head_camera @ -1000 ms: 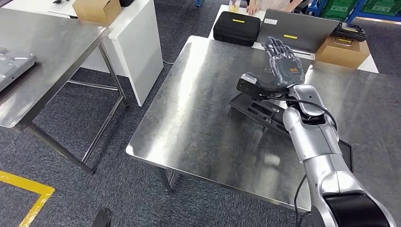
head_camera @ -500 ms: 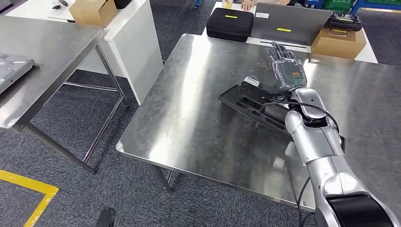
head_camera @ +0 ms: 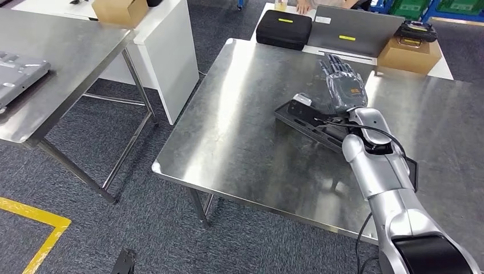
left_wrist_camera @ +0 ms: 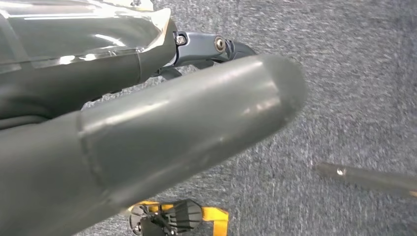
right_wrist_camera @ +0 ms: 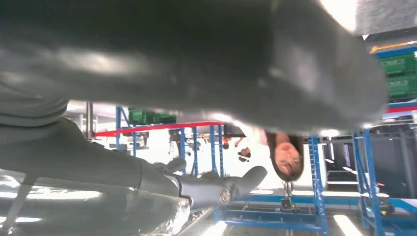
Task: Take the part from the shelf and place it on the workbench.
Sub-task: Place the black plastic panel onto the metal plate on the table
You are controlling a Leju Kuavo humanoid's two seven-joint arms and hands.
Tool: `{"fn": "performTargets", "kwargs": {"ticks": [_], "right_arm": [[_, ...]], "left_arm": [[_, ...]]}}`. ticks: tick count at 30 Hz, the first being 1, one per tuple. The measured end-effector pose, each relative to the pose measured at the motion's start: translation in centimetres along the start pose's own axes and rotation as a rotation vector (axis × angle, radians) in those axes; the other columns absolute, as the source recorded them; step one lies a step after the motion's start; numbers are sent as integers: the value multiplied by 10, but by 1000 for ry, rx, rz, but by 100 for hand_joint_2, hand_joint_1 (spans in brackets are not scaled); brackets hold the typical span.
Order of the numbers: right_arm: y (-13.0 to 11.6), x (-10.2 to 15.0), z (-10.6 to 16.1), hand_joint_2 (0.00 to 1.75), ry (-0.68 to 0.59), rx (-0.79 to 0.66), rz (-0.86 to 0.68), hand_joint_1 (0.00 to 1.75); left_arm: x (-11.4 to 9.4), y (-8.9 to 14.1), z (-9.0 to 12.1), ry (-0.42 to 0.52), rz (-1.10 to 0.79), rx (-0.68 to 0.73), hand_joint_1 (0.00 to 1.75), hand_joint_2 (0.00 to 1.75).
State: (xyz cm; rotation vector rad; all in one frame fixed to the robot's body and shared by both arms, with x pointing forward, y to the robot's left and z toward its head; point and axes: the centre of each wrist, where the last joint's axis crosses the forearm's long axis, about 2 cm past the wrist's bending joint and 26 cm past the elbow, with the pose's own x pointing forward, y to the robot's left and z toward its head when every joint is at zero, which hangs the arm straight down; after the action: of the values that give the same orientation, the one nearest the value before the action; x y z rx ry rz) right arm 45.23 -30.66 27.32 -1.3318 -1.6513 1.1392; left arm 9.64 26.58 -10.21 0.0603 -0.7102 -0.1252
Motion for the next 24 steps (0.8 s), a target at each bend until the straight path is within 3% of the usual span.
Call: {"fn": "performTargets", "kwargs": {"ticks": [6, 24], "right_arm": [[5, -3, 3, 0, -1, 44, -41, 0], [0, 14, -5, 0, -66, 42, 51, 0]], "left_arm": [[0, 0, 0, -1, 0, -3, 0, 0], [-1, 5, 0, 17, -1, -16, 0, 0]]}}
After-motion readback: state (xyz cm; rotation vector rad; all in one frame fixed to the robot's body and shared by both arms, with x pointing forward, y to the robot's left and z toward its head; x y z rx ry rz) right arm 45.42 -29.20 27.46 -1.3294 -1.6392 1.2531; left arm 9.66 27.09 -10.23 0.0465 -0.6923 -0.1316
